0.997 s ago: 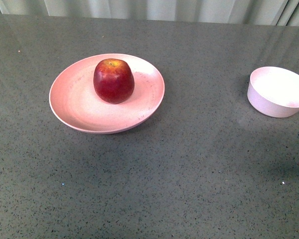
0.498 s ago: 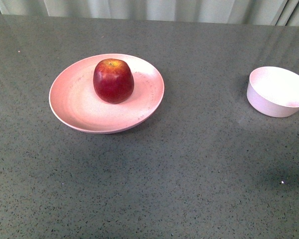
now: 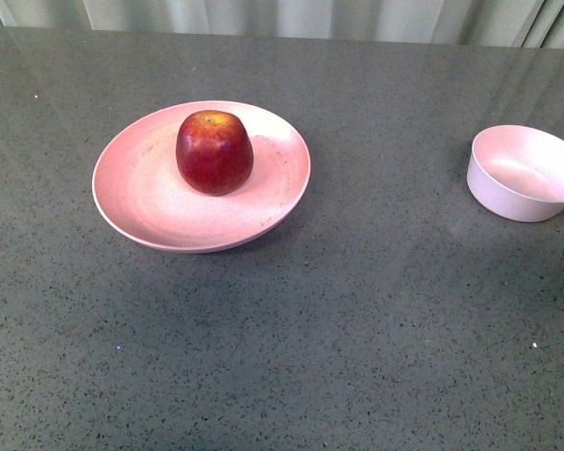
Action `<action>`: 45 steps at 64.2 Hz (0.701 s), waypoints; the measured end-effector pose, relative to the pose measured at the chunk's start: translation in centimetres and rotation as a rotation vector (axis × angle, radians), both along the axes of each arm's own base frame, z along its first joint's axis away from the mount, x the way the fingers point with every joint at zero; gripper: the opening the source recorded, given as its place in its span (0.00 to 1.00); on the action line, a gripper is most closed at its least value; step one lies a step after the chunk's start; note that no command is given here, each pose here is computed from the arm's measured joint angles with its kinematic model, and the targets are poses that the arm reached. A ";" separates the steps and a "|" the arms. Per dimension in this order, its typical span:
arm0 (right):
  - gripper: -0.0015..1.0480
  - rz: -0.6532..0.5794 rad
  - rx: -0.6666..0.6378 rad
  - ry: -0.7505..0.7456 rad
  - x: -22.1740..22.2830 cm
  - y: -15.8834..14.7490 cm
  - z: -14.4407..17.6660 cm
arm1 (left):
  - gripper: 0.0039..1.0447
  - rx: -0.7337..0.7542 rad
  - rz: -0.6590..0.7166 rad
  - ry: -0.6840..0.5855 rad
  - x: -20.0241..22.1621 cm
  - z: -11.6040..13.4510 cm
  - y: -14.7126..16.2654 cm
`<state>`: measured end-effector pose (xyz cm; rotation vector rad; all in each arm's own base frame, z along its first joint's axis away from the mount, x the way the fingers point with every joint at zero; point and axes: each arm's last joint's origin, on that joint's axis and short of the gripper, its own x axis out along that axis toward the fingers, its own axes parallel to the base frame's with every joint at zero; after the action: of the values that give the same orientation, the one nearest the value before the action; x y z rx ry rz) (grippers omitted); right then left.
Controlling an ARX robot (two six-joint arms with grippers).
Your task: Move apple from plate to bowl
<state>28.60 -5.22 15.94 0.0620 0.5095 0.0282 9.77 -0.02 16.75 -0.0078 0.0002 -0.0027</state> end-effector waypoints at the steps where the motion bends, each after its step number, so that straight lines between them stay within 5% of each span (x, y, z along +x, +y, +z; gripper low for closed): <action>1: 0.91 -0.004 0.000 0.007 0.3 -0.1 -0.2 | 0.92 0.000 0.000 0.000 0.0 0.0 0.0; 14: 0.91 -0.016 0.031 0.113 5.6 -0.5 -3.3 | 0.92 0.000 0.000 0.000 0.0 0.0 0.0; 40: 0.91 0.001 0.089 0.200 9.0 1.3 -5.5 | 0.92 0.000 0.000 0.000 0.0 0.0 0.0; 45: 0.83 -0.003 0.097 0.217 9.2 1.5 -5.9 | 0.92 0.000 0.000 0.000 0.0 0.0 0.0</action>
<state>37.77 -3.74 10.03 0.1616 0.7247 0.0436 9.78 -0.02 16.73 -0.0078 0.0006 -0.0023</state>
